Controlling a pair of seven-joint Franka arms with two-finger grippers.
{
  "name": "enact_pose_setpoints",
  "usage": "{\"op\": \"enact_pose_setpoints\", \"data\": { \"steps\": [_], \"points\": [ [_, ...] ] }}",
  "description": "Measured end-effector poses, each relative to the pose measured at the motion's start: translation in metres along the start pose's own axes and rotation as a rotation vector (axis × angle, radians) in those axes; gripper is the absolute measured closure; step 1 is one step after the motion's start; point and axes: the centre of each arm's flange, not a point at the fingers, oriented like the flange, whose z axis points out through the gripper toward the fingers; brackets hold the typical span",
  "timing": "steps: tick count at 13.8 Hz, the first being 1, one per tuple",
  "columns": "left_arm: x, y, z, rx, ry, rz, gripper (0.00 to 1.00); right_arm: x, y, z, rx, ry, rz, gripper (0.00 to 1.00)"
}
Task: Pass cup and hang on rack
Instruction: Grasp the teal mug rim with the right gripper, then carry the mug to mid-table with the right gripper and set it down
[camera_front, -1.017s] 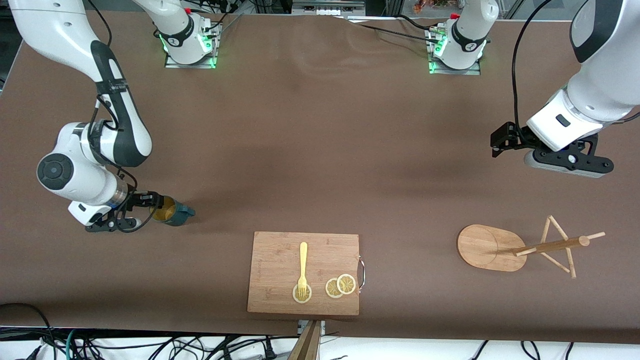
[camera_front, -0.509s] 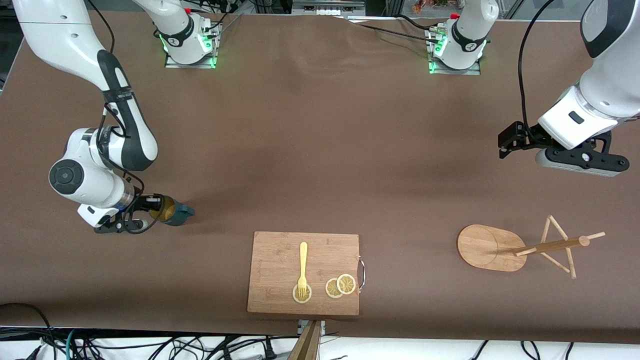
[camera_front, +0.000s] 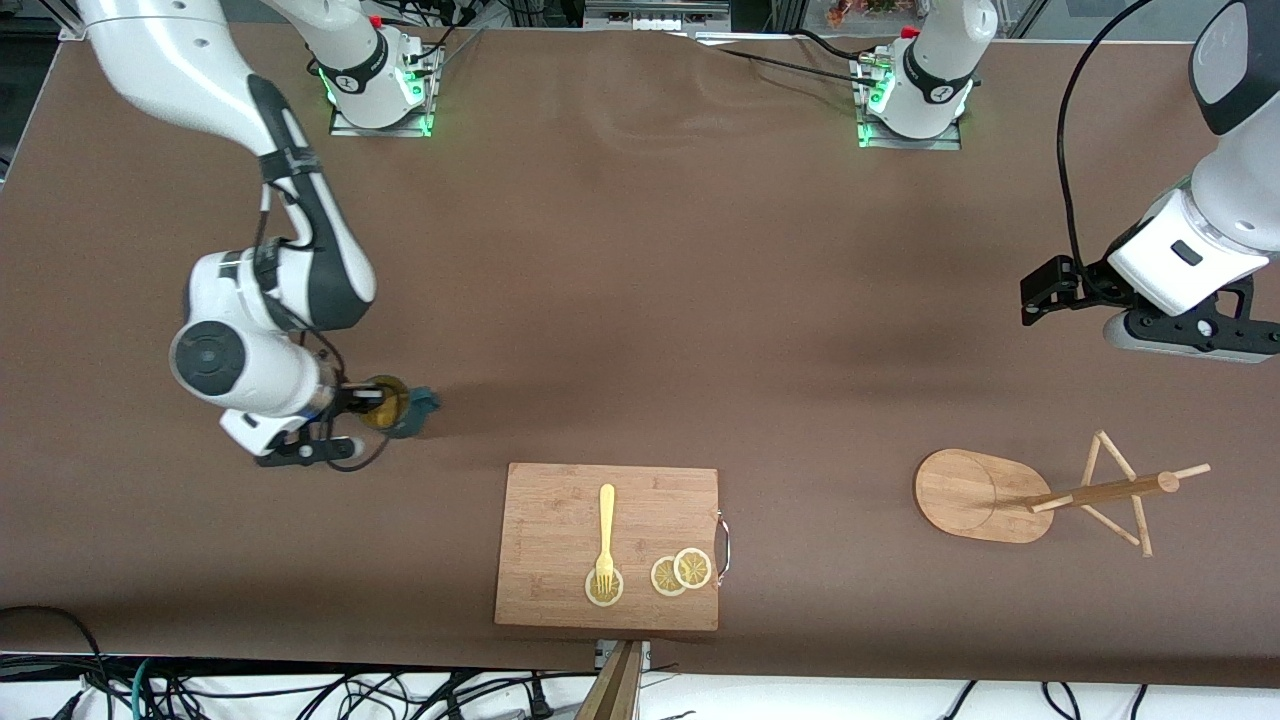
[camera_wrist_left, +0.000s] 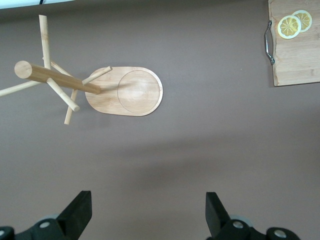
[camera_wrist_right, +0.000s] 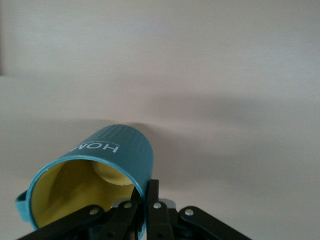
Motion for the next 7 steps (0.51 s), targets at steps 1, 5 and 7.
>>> {"op": "enact_pose_setpoints", "data": {
  "steps": [1,5,7],
  "points": [
    [0.0,0.002,0.0,0.0,0.0,0.003,0.0,-0.003,-0.034,-0.007,0.002,-0.007,0.021,0.96],
    [0.0,0.011,0.0,-0.003,0.0,0.018,0.0,-0.026,-0.183,-0.018,0.077,-0.041,0.15,0.96],
    [0.0,0.014,0.0,-0.004,0.0,0.024,0.0,-0.042,-0.25,-0.01,0.078,-0.04,0.195,0.96]
  ]
}}
